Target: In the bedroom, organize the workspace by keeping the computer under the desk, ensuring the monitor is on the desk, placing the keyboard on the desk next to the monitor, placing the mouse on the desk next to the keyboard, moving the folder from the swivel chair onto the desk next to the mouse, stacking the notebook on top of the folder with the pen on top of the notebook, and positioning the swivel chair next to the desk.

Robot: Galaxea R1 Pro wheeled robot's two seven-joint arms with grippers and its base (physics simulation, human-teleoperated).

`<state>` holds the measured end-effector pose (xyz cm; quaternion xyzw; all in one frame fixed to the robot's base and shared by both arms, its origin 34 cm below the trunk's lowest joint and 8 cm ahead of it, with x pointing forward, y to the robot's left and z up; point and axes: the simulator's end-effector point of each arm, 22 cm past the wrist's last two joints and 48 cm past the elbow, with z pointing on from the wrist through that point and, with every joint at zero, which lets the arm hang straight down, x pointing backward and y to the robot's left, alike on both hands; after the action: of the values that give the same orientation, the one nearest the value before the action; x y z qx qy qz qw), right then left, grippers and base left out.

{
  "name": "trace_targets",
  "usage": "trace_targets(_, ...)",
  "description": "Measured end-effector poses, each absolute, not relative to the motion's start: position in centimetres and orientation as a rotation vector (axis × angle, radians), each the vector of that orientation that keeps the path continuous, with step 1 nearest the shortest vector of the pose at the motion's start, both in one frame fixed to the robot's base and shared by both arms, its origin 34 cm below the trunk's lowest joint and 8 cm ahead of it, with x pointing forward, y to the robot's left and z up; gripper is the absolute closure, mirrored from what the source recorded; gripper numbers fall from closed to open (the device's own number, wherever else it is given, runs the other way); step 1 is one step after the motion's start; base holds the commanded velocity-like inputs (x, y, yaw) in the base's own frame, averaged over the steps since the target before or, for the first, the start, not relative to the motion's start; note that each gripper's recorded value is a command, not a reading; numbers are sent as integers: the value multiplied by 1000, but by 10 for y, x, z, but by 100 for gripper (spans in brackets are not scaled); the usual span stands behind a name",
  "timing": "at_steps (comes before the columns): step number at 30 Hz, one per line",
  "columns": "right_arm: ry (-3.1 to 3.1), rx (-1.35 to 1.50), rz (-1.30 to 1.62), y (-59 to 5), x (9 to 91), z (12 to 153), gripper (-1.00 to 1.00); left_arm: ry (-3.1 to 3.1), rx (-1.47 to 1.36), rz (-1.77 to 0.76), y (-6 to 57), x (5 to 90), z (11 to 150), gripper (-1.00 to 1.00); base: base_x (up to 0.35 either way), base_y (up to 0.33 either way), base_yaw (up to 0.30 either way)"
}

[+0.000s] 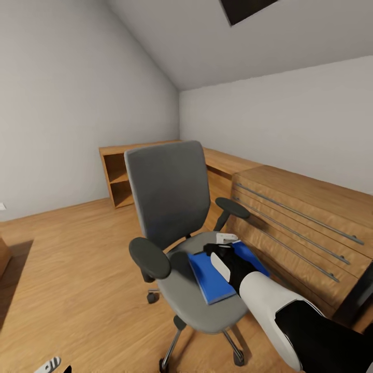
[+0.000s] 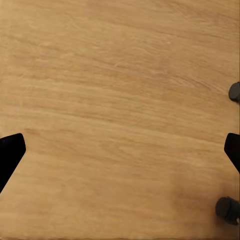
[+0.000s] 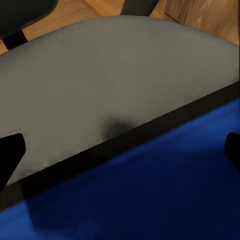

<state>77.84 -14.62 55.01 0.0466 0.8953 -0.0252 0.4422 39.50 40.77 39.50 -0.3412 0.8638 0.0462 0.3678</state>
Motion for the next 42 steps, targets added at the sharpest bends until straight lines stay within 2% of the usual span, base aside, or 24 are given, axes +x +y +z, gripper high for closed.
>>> trace_targets(16, 2233, 110, -77, -149, 776, 545, -100, 2219, -876, 117, 407, 395, 395, -100, -145, -8, 0)
trace_targets(42, 2231, 117, -73, -149, 776, 545, -100, 2224, -878, 118, 406, 394, 393, -100, -45, 0, 0)
